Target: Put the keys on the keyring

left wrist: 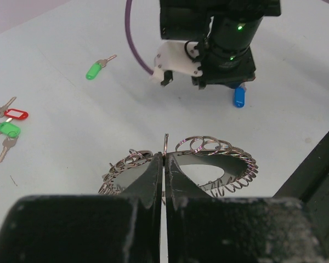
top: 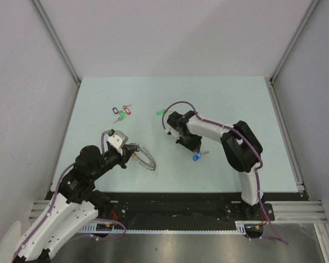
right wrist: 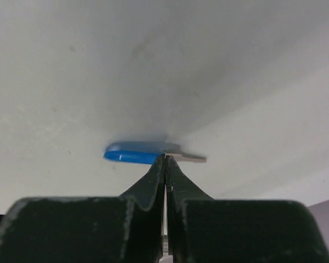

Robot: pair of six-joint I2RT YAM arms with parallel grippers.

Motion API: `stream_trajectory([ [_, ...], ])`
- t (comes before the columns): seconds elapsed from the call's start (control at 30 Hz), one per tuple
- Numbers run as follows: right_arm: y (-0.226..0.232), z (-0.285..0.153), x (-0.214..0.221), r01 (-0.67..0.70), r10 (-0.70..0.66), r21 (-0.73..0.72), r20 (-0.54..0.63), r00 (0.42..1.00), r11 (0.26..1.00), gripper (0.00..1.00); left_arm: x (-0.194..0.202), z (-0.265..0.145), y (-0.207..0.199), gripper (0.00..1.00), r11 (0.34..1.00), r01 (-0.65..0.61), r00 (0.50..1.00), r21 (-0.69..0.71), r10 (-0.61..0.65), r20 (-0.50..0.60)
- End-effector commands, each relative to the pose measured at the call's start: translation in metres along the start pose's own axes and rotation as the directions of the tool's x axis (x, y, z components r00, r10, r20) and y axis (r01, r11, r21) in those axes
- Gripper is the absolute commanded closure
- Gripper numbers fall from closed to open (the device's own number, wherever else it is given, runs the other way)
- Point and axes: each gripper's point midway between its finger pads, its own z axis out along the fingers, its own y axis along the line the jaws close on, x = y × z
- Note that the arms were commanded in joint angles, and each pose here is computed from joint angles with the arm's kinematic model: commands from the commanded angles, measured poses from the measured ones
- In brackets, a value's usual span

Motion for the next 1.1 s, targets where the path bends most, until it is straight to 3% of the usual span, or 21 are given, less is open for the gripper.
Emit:
stream_trajectory([
  [0.0,0.004,0.0,-0.038,0.085,-0.085,-0.013,0.05,0.995,0.996,1.0,-0.02,-0.001,-0.002,1.0,1.0,-0.021,0.997,0.013,0.02,0.069],
  [0.17,0.01,0.01,-0.063,0.149,-0.149,0.0,0.057,0.987,0.989,1.0,-0.02,-0.001,-0.002,1.0,1.0,-0.022,0.997,0.014,0.021,0.069],
  [0.4,0.009,0.012,-0.085,0.161,-0.164,0.036,0.099,0.981,0.986,0.87,-0.018,0.0,-0.001,1.0,1.0,-0.021,0.998,0.013,0.02,0.062],
  [0.67,-0.002,-0.04,-0.102,0.127,-0.15,0.093,0.31,0.939,0.987,0.64,-0.016,0.001,0.0,1.0,1.0,-0.021,0.998,0.009,0.021,0.055],
  [0.8,-0.011,-0.056,-0.094,0.079,-0.109,0.094,0.388,0.915,0.992,0.62,-0.017,0.001,-0.001,1.0,1.0,-0.021,0.998,0.01,0.021,0.057],
  [1.07,-0.026,-0.035,-0.06,0.053,-0.044,-0.009,0.423,0.905,0.999,0.62,-0.016,0.001,-0.001,1.0,1.0,-0.021,0.998,0.01,0.02,0.052],
])
